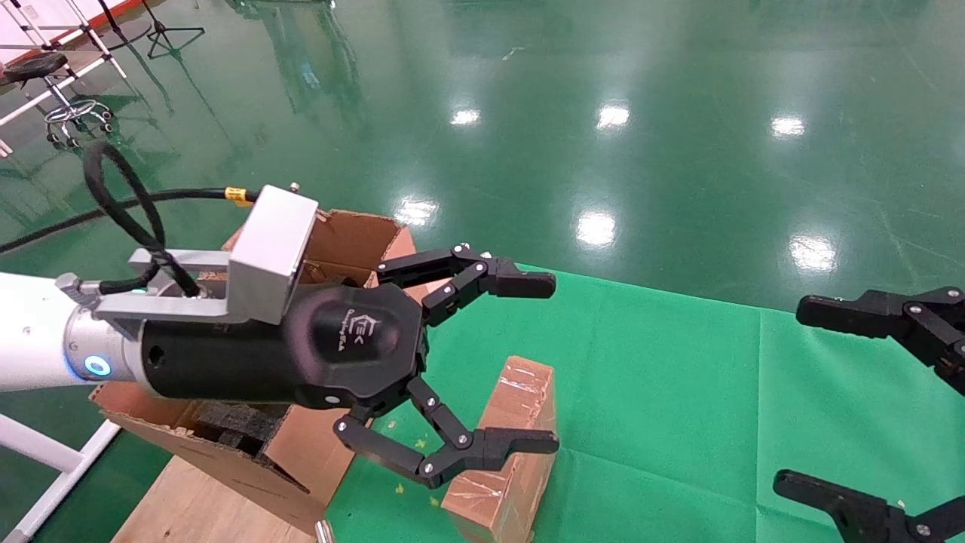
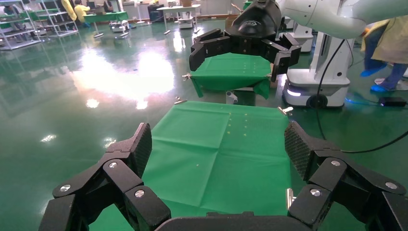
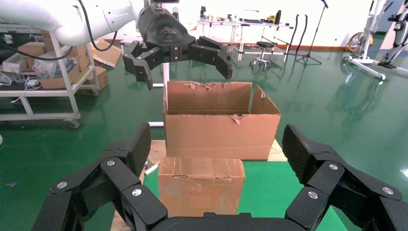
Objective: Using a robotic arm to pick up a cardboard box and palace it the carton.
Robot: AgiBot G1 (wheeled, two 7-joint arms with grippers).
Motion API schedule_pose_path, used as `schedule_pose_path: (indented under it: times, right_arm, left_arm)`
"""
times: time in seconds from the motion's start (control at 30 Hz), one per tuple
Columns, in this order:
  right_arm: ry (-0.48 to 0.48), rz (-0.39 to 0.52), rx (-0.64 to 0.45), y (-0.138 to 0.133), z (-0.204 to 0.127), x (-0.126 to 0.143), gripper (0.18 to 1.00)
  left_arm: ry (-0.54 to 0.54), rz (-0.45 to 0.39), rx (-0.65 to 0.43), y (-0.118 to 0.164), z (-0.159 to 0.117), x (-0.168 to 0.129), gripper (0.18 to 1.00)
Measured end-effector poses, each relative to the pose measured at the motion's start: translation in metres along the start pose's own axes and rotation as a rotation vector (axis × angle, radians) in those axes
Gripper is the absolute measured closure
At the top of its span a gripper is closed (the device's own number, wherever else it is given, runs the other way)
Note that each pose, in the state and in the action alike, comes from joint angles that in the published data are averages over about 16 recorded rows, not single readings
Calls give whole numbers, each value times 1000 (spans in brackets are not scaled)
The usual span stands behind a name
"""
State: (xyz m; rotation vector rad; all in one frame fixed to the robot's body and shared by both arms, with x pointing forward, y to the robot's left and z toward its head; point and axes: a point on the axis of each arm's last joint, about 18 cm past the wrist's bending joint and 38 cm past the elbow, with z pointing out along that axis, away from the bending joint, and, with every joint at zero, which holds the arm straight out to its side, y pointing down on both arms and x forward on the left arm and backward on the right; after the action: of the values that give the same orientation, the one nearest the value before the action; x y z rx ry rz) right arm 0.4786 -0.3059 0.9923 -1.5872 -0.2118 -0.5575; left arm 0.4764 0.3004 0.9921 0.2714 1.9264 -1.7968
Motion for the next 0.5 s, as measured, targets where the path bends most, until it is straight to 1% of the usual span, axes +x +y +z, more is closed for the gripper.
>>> schedule_pose_path:
  times: [0.5]
  right_arm:
    - [0,0,0,0,0,0,178]
  left_arm:
    - [0,0,0,0,0,0,183]
